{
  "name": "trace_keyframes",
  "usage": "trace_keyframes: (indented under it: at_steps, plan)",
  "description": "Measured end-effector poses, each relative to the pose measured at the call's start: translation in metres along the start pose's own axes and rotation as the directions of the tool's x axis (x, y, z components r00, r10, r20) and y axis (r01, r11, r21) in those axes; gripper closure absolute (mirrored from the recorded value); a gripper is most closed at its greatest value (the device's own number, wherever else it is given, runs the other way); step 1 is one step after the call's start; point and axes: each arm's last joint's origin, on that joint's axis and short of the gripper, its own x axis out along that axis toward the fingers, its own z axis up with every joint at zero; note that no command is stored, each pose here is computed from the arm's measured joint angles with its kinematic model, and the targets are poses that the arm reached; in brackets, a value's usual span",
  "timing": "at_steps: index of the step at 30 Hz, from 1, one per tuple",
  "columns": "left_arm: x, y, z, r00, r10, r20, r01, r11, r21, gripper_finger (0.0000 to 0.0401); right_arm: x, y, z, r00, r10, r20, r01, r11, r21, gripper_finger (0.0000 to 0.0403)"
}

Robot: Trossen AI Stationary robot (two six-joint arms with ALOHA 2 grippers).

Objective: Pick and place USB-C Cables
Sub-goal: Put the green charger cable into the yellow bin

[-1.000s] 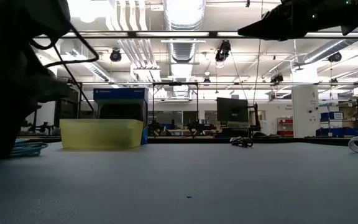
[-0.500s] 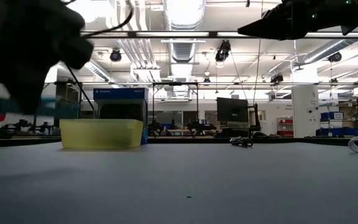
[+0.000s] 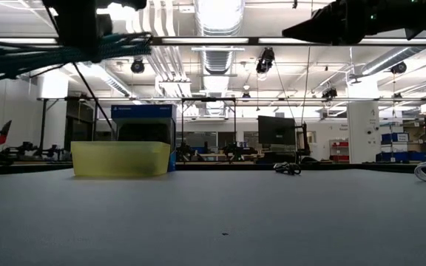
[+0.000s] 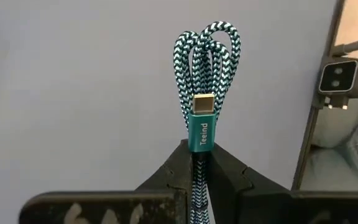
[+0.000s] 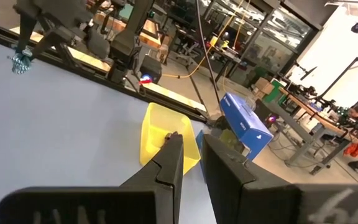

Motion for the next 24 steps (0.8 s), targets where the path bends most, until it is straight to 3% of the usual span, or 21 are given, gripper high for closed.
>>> trace_keyframes:
  at_steps: [11, 24]
  plan:
    - [-0.029, 0.012, 0.015, 0.994, 0.093, -0.050, -0.084, 0.985, 0.150, 0.0386, 0.000, -0.002, 0.004, 0.999, -0.020, 0.039, 0.019, 0.999, 0.027, 0.0351]
    - [-0.047, 0.049, 0.030, 0.959, 0.271, -0.085, -0.233, 0.921, 0.311, 0.0386, 0.000, -0.002, 0.004, 0.999, -0.020, 0.040, 0.018, 0.999, 0.045, 0.0351]
